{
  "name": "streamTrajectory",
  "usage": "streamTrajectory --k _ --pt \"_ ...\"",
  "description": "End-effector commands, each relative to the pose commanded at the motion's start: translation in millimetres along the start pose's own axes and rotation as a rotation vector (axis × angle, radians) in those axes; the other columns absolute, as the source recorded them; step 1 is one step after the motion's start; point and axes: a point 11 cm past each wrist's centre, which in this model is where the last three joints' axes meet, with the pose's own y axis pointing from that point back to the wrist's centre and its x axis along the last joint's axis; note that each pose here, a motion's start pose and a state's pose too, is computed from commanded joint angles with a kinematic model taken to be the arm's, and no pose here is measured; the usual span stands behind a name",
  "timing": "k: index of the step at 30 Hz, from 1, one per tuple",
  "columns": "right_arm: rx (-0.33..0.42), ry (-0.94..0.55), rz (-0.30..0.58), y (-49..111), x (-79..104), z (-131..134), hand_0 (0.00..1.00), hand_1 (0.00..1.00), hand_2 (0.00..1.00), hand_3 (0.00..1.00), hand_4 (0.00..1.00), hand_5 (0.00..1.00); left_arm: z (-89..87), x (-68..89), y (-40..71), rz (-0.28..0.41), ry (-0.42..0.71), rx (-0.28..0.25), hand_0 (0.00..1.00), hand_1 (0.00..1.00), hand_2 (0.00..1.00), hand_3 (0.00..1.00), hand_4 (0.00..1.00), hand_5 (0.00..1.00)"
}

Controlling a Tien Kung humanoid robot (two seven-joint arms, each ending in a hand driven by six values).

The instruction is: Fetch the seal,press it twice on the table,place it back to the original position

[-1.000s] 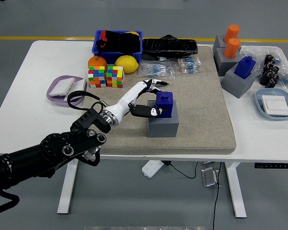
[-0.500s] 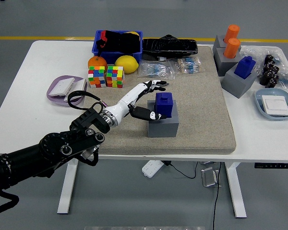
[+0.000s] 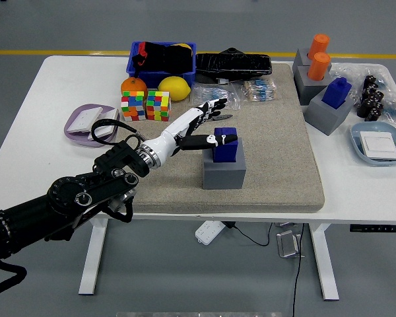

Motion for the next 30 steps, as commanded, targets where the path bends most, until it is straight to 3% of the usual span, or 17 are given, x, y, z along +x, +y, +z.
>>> streamTrajectory --k 4,5,10,11,13,17,24,30 --pt "-0.001 -0.002 0.001 0.0 0.3 0.8 0.886 0.745 0.722 0.75 0.865 0.544 5.1 25.8 3.5 0.102 0.048 -0.036 0.998 0.998 0.998 0.998 0.998 0.683" --pt "-0.003 -0.003 0.001 -0.1 0.3 1.2 0.886 0.746 0.722 0.75 0.865 0.544 5.0 34.0 5.1 0.134 0.052 -0.044 0.998 0.998 0.998 0.998 0.998 0.745" --pt "-0.008 -0.011 0.003 -0.3 0.6 3.5 0.886 0.746 0.722 0.75 0.865 0.544 0.6 84.8 19.9 0.331 0.027 -0.049 0.998 0.998 0.998 0.998 0.998 0.745" --pt "-0.009 -0.012 0.003 -0.3 0.6 3.5 0.886 0.745 0.722 0.75 0.865 0.544 0.1 94.1 23.4 0.362 0.019 -0.051 0.975 0.984 0.966 0.964 0.952 0.344" --pt "-0.008 -0.013 0.003 -0.2 0.6 3.1 0.886 0.745 0.722 0.75 0.865 0.544 -3.1 116.6 33.9 0.43 0.032 -0.048 0.975 0.984 0.966 0.964 0.952 0.344" --pt "-0.007 -0.015 0.006 0.0 2.0 2.6 0.886 0.745 0.722 0.75 0.865 0.544 -7.5 146.2 49.9 0.507 0.026 -0.037 0.965 0.959 0.946 0.946 0.931 0.314" --pt "0.0 -0.016 0.008 0.4 2.7 -0.4 0.886 0.746 0.721 0.751 0.865 0.544 -17.0 185.0 76.7 0.606 0.014 -0.008 0.956 0.943 0.936 0.941 0.913 0.295" --pt "-0.003 -0.012 0.013 0.6 4.0 -0.6 0.886 0.745 0.722 0.75 0.865 0.544 -21.7 208.8 95.1 0.687 0.03 -0.001 0.949 0.922 0.918 0.935 0.908 0.281"
